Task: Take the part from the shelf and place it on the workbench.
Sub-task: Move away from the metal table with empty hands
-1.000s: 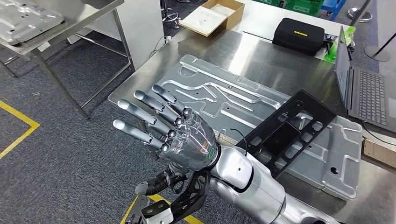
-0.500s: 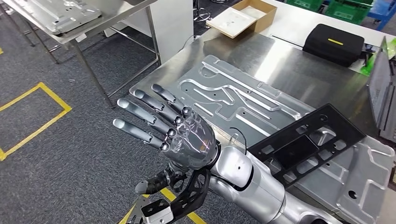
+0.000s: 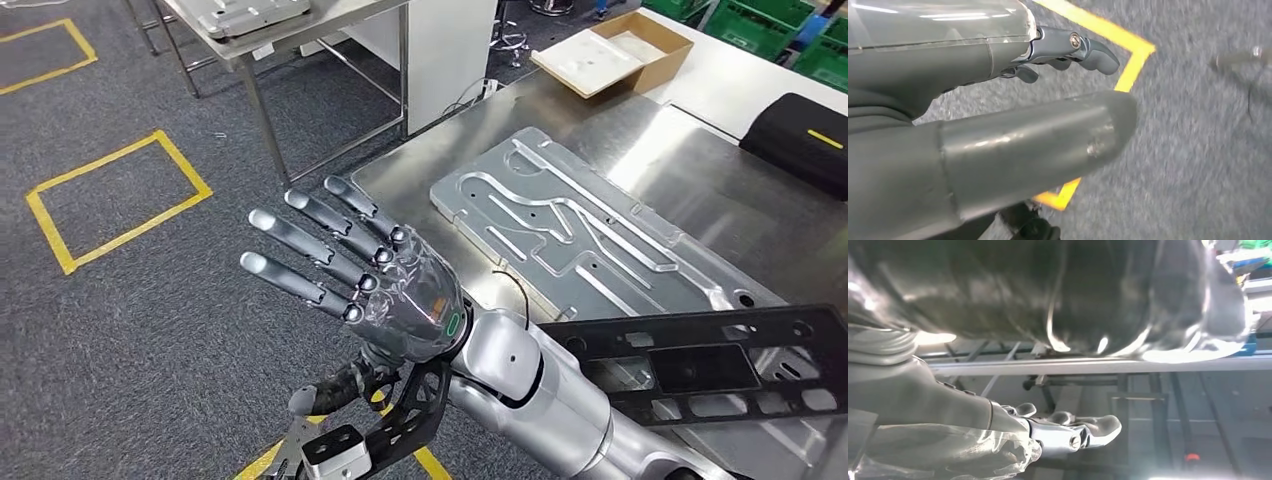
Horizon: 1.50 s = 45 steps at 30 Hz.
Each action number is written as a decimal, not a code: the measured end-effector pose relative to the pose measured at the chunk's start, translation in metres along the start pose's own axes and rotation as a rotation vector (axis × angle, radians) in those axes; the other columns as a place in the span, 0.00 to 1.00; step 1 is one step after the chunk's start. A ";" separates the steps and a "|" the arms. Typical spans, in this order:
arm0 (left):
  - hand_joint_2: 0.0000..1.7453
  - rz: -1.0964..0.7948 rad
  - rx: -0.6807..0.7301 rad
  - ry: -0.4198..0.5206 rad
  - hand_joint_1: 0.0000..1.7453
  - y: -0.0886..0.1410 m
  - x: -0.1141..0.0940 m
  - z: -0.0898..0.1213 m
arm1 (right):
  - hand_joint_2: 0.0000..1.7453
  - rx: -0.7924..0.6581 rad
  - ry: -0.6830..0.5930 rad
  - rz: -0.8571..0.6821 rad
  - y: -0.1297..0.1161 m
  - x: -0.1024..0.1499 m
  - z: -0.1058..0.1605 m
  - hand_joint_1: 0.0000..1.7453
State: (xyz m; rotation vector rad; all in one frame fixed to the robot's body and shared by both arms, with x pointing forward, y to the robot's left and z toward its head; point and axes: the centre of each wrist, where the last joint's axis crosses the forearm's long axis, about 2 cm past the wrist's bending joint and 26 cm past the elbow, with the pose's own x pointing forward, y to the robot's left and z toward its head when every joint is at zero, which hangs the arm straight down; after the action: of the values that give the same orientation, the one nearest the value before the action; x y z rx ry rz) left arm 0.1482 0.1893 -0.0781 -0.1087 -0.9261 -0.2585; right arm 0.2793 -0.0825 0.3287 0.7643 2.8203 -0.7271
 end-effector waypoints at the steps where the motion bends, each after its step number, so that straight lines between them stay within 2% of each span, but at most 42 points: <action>1: 0.00 0.000 0.000 0.000 0.00 0.000 0.000 0.000 | 0.00 0.001 0.001 0.000 0.000 0.000 0.001 0.00; 45: 0.00 -0.010 0.011 0.001 0.00 0.003 -0.002 0.001 | 0.00 -0.001 0.001 0.001 0.000 0.001 0.001 0.00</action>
State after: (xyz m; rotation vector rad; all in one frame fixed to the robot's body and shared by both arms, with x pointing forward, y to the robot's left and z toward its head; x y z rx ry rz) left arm 0.1470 0.1924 -0.0791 -0.0935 -0.9274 -0.2625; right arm 0.2780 -0.0823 0.3280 0.7656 2.8213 -0.7258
